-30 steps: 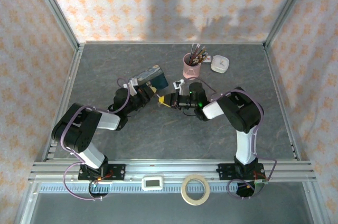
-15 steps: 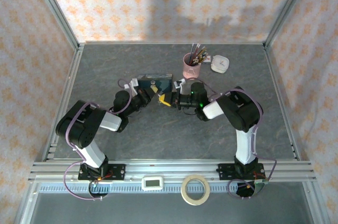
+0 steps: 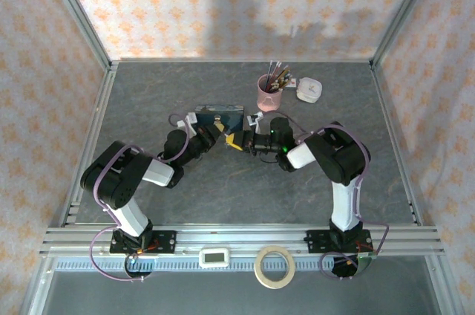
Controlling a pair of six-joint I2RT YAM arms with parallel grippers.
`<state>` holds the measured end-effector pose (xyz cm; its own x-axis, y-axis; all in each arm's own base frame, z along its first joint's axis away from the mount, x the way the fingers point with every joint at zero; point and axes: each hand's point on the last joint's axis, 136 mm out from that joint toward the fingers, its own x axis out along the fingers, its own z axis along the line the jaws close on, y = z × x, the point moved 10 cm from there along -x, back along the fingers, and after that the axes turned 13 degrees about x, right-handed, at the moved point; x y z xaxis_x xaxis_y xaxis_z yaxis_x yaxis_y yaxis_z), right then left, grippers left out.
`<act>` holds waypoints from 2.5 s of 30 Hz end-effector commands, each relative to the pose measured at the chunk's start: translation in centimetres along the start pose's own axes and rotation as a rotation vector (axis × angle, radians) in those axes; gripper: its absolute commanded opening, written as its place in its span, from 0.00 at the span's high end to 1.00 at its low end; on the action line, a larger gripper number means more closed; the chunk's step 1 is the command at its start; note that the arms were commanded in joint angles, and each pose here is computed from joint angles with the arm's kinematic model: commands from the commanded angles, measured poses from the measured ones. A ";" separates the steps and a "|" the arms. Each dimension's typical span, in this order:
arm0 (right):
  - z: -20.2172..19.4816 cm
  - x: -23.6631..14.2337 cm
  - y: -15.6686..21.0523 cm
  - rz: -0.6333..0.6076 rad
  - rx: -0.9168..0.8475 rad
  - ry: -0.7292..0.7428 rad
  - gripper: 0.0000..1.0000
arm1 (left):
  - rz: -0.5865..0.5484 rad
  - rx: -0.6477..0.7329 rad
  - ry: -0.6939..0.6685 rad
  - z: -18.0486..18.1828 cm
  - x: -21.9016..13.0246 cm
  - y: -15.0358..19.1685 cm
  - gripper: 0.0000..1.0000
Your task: Unlock the padlock with the key
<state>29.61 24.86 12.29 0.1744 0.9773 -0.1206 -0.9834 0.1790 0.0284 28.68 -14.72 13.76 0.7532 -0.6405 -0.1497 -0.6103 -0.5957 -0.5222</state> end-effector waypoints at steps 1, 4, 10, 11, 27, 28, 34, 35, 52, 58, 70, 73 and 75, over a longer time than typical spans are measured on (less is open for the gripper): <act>4.6 -0.1 -1.4 -0.140 -0.132 -0.122 1.00 | 0.239 -0.006 0.156 -2.0 0.0 4.2 1.00; 5.2 -0.3 -1.4 -0.163 -0.185 -0.097 1.00 | 0.262 -0.014 0.152 -2.1 0.3 4.9 1.00; 4.9 -0.3 -1.3 -0.186 -0.334 0.074 1.00 | 0.280 -0.012 0.153 -2.0 0.3 5.6 1.00; 4.9 -0.2 -1.3 -0.181 -0.326 0.066 1.00 | 0.278 -0.016 0.164 -2.1 0.3 5.6 1.00; 4.6 -0.1 -1.4 -0.215 -0.308 0.098 1.00 | 0.235 -0.124 0.182 -2.6 -0.3 5.6 1.00; 4.7 0.0 -1.5 -0.196 -0.284 0.077 1.00 | 0.235 -0.112 0.207 -2.8 -0.3 5.5 1.00; 5.7 0.6 -1.6 -0.097 -0.115 -0.080 1.00 | 0.227 -0.063 0.337 -3.6 -0.7 5.6 1.00; 5.6 0.7 -1.7 -0.093 -0.076 -0.084 1.00 | 0.229 -0.061 0.339 -3.4 -0.8 5.8 1.00; 4.7 0.6 -2.2 -0.151 -0.085 0.008 1.00 | 0.226 -0.057 0.222 -2.1 -0.9 6.9 1.00; 4.0 -0.6 -1.8 -0.234 -0.180 0.180 0.79 | 0.195 -0.041 0.059 -2.3 -0.4 5.8 1.00; 4.6 -3.9 0.3 -0.314 -0.376 0.428 0.56 | 0.138 0.061 -0.145 -3.9 1.9 3.0 1.00; 5.3 -4.6 0.8 -0.339 -0.447 0.500 0.56 | 0.147 0.059 -0.165 -3.7 2.2 3.1 1.00; 5.7 -5.1 0.8 -0.362 -0.482 0.546 0.56 | 0.147 0.060 -0.180 -3.5 2.3 3.1 1.00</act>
<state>27.82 21.75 16.86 0.4407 0.7472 -0.4974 -0.8875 0.2796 -0.3662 28.03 -19.07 15.64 0.7444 -0.5911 -0.3106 -0.6515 -0.5409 -0.5320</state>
